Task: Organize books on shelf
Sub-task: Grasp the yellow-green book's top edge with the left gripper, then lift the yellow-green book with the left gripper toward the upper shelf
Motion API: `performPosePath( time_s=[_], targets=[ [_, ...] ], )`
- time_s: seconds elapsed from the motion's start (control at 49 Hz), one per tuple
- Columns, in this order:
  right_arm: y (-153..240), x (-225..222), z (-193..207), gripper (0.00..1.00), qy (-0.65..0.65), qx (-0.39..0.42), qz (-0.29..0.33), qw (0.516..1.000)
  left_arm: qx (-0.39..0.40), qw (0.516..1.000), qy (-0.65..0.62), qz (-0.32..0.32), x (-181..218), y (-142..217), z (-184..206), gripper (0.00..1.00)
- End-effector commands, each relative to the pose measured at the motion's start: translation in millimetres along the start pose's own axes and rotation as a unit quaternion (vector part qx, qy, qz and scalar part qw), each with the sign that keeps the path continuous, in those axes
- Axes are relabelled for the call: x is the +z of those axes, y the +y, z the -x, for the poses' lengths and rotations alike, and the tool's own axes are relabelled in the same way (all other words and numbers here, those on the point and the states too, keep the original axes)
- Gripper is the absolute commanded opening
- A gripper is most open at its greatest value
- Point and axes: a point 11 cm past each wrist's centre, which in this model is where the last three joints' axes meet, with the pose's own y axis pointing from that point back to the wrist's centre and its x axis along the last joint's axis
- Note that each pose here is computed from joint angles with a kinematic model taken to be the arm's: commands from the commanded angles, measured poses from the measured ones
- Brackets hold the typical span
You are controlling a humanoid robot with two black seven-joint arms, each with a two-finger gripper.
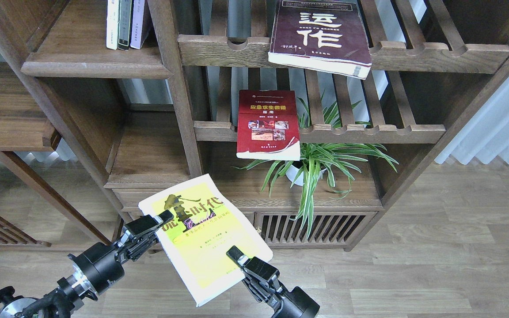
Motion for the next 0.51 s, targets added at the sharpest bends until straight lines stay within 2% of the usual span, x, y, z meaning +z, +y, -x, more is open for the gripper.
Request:
performPosePath(
  time_s=[0.0,0.041,0.061,0.082,0.102,0.122,0.163,0.489],
  targets=[
    [0.8,-0.5,-2.7,0.14,0.001,0.004,0.000,1.000,0.006,1.000,-0.006,0.000,4.2,4.2,-1.7,0.05],
    [0.8,-0.3,-2.7,0.22,0.002,0.004,0.001,1.000,0.007,1.000,-0.008,0.001,5.4,4.7,-1.6,0.05],
    [0.8,-0.1,-2.7,0.31,0.003,0.005,0.002,1.000,0.008,1.000,-0.008,0.001,6.0,5.3,-2.2,0.05],
    [0.4,0.2,-2.5,0.47,0.004,0.004,0.004,1.000,0.008,1.000,-0.009,0.001,6.4,5.6,-2.3,0.05],
    [0.4,0.2,-2.5,0.59,0.004,0.004,0.004,1.000,0.008,1.000,-0.009,0.001,6.4,5.7,-2.3,0.05],
    [0.4,0.4,-2.6,0.76,0.005,0.004,0.005,1.000,0.009,1.000,-0.010,0.002,7.3,6.0,-2.2,0.05],
    [-0.4,-1.0,-2.6,0.90,0.008,0.004,0.004,1.000,0.009,1.000,-0.011,0.003,8.3,5.8,-2.1,0.05],
    [7.1,-24.4,-7.6,0.98,0.018,0.016,-0.029,0.999,0.022,0.999,-0.032,0.022,31.5,18.0,-3.7,0.04]
  ],
)
